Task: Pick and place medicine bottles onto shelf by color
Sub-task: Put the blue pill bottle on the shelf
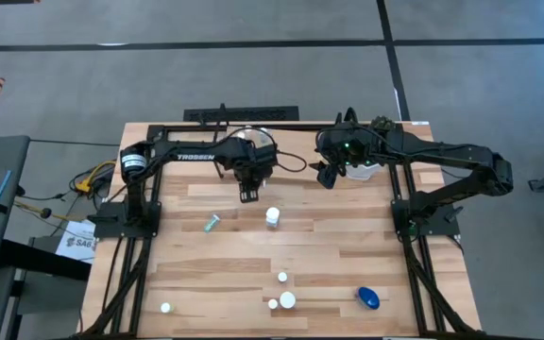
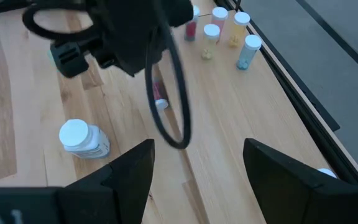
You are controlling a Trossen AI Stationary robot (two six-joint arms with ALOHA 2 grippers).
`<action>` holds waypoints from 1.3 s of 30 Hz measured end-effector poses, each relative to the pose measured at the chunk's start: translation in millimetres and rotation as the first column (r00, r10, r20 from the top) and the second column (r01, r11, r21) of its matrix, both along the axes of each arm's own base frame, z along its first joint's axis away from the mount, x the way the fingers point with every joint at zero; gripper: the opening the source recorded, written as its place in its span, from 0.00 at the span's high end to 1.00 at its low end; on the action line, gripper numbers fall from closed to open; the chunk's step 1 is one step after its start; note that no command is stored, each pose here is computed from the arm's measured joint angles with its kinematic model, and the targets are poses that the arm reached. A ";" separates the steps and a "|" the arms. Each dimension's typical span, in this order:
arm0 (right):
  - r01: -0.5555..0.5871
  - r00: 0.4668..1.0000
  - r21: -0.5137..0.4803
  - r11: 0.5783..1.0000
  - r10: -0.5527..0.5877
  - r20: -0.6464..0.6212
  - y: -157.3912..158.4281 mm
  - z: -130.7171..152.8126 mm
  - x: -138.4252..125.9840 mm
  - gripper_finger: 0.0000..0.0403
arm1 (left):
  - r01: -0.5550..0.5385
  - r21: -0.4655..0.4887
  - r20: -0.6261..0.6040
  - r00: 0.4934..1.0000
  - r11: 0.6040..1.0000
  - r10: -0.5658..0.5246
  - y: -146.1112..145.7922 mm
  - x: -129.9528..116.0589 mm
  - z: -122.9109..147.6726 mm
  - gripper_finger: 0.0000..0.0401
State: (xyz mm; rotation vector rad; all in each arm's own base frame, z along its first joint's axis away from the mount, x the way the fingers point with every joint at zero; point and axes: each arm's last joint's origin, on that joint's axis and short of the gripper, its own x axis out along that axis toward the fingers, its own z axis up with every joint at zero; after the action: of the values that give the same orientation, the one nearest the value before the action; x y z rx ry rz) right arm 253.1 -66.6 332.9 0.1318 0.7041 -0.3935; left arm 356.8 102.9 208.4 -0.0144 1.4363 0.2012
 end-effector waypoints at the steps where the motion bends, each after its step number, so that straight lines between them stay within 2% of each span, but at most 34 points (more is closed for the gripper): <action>1: 0.000 1.000 0.000 1.000 0.000 0.000 -0.1 0.0 0.0 0.33 | 0.000 0.000 -0.001 1.000 1.000 0.000 -0.5 -0.4 -2.0 0.65; 8: 0.000 1.000 0.000 1.000 0.000 0.000 0.0 -0.1 0.0 0.33 | 0.045 0.028 0.053 0.997 0.999 -0.047 -0.2 1.7 -18.0 0.58; 14: 0.000 1.000 0.000 1.000 0.000 0.000 -0.1 -0.1 0.0 0.33 | 0.088 0.045 0.087 0.992 0.995 -0.091 -2.5 0.7 -34.2 0.58; 24: 0.000 1.000 0.000 1.000 0.000 0.000 -0.1 -0.1 0.0 0.33 | 0.086 0.071 0.122 0.988 0.994 -0.094 -3.0 -2.7 -51.5 0.58; 28: 0.000 1.000 0.000 1.000 0.000 0.000 -0.1 -0.1 0.0 0.33 | 0.081 0.061 0.125 0.988 0.995 -0.088 -3.6 -3.7 -53.8 0.58; 34: 0.000 1.000 0.000 1.000 0.000 0.000 0.0 -0.1 0.0 0.33 | 0.050 -0.020 0.119 0.992 0.999 -0.047 -9.6 -9.1 -62.3 0.59; 39: 0.000 1.000 0.000 1.000 0.000 0.000 0.0 0.0 0.0 0.33 | 0.021 -0.025 0.113 0.993 0.999 -0.018 -17.8 -9.5 -65.6 0.59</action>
State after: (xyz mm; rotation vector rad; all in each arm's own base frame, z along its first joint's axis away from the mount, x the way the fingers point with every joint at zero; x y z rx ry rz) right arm 253.1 -66.6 332.9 0.1318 0.7041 -0.3935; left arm 347.3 85.2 142.9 -0.0329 1.3254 0.1630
